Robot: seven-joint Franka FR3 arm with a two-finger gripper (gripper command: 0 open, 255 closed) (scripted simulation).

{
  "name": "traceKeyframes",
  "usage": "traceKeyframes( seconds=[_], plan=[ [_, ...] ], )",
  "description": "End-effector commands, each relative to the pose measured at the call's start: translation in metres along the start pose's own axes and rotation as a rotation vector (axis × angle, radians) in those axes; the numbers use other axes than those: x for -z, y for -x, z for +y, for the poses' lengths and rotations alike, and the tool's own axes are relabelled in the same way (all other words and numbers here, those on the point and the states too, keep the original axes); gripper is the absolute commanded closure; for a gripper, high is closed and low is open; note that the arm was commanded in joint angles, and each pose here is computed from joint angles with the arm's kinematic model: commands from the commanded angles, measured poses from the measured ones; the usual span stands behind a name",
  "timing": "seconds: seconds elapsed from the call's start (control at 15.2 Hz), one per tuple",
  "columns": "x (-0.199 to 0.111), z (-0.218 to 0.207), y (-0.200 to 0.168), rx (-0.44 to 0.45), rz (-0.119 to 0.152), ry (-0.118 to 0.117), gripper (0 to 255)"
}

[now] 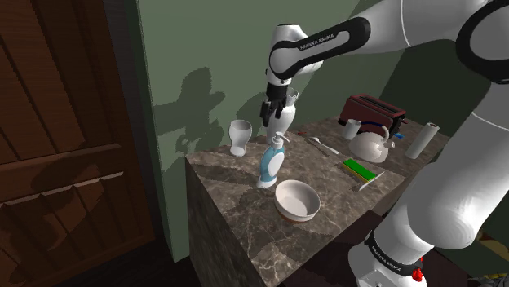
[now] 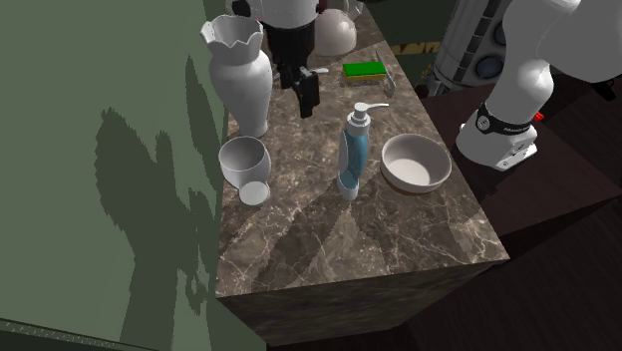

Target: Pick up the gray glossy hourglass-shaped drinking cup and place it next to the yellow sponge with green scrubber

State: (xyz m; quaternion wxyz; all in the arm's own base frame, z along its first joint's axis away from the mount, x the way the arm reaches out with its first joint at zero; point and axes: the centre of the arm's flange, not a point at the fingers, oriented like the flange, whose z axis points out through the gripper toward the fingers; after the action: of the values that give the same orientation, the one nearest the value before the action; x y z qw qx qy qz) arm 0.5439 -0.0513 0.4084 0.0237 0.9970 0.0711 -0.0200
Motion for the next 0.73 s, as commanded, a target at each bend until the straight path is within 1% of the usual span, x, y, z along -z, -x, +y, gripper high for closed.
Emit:
traceKeyframes(
  seconds=[0.0,0.59,0.66],
  plan=[
    [-0.01,0.006,-0.024,0.007,0.01,0.002,0],
    [-0.053,0.02,-0.127,0.035,0.054,0.008,0],
    [-0.058,0.02,-0.127,0.035,0.054,0.008,0]
  ],
)
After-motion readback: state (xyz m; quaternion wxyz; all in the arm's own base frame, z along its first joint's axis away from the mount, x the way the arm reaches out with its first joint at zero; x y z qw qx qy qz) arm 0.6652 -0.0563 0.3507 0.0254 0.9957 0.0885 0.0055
